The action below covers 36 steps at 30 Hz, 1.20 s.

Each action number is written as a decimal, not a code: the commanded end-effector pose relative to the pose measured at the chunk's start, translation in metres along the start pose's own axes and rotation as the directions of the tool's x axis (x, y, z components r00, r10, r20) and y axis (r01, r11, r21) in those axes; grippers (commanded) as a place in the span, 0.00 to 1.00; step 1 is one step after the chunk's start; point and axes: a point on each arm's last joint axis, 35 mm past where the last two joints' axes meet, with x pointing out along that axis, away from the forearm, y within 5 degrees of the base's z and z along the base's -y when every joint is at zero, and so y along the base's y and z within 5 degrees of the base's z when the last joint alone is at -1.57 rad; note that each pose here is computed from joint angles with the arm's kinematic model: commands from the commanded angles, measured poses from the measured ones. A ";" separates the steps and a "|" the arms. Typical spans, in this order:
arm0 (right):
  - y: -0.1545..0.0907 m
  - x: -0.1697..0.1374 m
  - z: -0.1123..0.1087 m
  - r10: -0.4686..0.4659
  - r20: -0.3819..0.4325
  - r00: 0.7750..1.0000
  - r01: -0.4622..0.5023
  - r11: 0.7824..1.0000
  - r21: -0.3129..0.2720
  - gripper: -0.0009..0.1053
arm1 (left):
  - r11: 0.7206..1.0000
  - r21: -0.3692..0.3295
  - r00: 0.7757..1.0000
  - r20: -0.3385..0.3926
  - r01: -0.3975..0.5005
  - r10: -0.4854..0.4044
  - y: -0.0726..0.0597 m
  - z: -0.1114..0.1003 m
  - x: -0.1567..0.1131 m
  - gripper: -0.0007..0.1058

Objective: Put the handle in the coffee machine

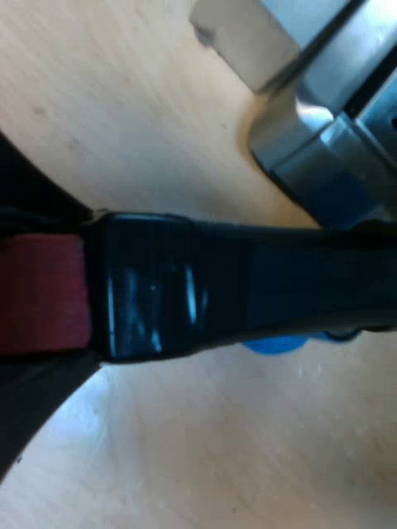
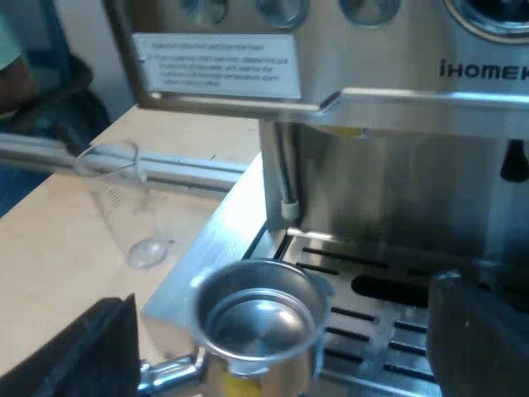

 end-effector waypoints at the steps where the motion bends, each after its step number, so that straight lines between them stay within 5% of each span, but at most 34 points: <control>1: 0.008 0.008 0.000 -0.031 0.046 0.998 0.031 0.999 0.011 0.69 | 0.999 0.032 0.997 0.073 -0.016 0.013 0.001 0.009 -0.006 0.01; 12: 0.026 0.025 -0.002 -0.046 0.161 0.986 0.053 0.998 -0.040 0.69 | 0.999 0.013 0.998 0.034 -0.044 0.044 0.007 0.009 -0.001 0.01; 36: 0.026 0.025 -0.003 -0.052 0.151 0.987 0.060 0.997 -0.049 0.69 | 0.999 -0.008 0.998 0.047 -0.046 0.046 0.007 0.010 -0.002 0.01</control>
